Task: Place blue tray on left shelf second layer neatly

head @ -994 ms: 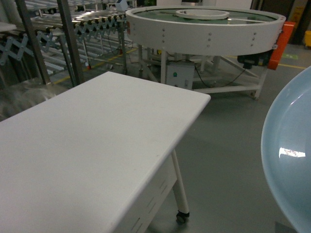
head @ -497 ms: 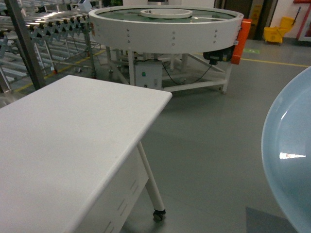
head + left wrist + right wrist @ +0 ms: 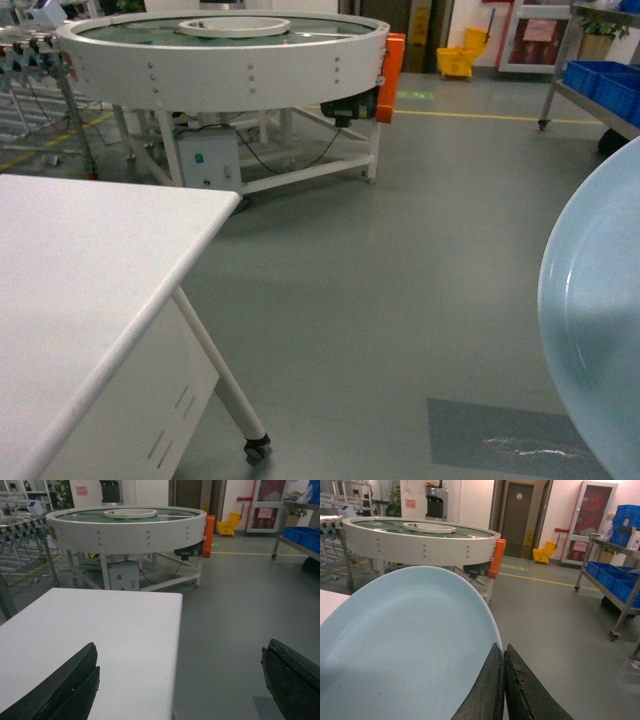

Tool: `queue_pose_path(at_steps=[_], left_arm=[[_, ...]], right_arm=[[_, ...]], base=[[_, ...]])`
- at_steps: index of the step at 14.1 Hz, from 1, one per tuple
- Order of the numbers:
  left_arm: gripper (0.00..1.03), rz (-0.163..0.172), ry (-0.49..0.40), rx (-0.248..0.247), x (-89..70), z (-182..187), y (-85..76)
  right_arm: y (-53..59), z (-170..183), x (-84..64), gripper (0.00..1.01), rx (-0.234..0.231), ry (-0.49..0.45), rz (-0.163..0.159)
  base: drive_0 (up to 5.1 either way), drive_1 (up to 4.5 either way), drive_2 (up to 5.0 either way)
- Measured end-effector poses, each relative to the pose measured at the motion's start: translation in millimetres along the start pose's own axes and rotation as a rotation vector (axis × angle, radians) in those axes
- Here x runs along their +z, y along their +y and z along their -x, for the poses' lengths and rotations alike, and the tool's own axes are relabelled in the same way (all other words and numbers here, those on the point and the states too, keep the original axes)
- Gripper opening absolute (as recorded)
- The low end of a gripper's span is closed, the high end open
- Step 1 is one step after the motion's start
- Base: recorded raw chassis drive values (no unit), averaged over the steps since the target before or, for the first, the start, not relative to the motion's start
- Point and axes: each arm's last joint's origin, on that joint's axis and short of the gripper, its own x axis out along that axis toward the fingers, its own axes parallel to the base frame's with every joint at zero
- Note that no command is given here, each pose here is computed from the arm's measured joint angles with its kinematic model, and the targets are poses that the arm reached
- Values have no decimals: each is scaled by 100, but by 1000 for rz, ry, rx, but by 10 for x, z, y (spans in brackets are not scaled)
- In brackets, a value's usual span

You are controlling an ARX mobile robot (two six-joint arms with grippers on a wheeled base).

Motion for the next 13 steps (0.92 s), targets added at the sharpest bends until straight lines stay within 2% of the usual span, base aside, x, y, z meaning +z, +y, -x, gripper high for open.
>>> queue_pose_path(at_steps=[13], left_arm=[[98,0,0,0,0,0,0]], right_arm=[[0,0,0,2,0,0,0]], base=[[-162,-154,-170]])
